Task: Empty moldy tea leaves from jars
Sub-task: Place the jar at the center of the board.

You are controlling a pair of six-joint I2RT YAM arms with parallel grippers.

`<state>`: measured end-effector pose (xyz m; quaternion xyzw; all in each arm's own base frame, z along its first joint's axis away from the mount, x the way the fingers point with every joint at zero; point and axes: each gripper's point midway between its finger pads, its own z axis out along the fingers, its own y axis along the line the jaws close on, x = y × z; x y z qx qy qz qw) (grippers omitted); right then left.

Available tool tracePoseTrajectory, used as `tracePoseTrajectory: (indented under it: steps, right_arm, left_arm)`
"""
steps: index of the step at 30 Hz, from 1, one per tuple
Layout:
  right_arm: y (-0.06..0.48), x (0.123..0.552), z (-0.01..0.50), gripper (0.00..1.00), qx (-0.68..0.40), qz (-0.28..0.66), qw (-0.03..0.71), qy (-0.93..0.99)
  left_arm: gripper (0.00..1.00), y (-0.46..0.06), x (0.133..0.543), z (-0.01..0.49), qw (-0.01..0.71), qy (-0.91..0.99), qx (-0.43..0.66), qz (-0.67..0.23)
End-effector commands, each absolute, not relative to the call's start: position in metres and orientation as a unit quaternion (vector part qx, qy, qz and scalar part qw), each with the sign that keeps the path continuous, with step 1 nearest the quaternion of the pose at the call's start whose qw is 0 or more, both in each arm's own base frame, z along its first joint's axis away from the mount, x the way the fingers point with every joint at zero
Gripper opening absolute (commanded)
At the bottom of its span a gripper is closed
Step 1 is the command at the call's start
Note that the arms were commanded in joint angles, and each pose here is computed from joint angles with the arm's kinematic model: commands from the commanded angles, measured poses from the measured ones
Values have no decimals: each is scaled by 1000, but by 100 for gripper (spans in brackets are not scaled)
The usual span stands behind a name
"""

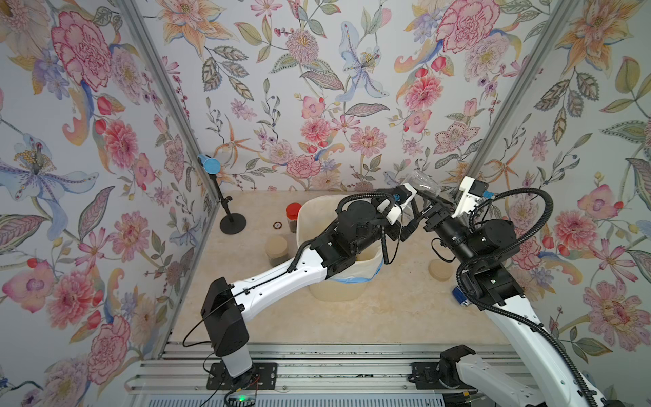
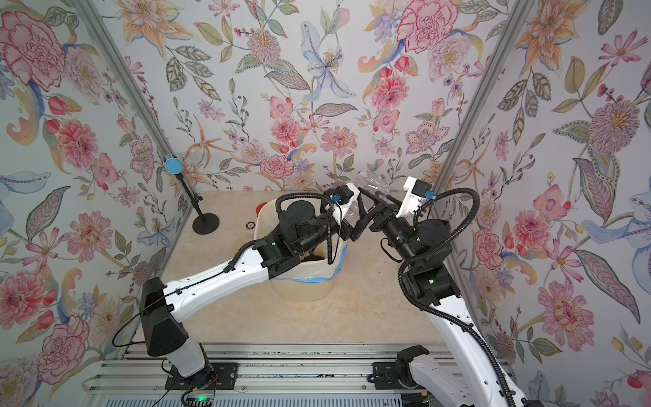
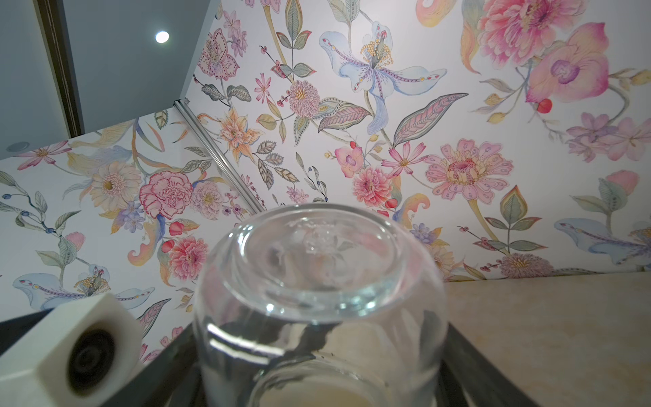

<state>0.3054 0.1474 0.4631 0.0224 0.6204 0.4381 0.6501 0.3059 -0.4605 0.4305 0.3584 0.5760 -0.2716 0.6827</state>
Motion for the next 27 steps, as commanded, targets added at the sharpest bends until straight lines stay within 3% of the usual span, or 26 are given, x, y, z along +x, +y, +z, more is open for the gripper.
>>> tracePoseTrajectory:
  steps: [1, 5, 8, 15, 27]
  right_arm:
    - [139, 293, 485, 78, 21, 441, 670, 597]
    - [136, 294, 481, 94, 26, 435, 662, 610]
    - [136, 297, 478, 99, 28, 440, 652, 618]
    - [139, 300, 475, 100, 25, 456, 631, 628]
    - [95, 292, 506, 100, 46, 441, 674, 590]
  left_arm:
    - [52, -452, 293, 454, 700, 550, 361, -279]
    - [50, -446, 295, 456, 704, 547, 357, -279]
    - [49, -442, 293, 461, 708, 541, 356, -280]
    - [48, -432, 295, 471, 717, 536, 346, -280]
    - [49, -414, 292, 485, 720, 538, 336, -281]
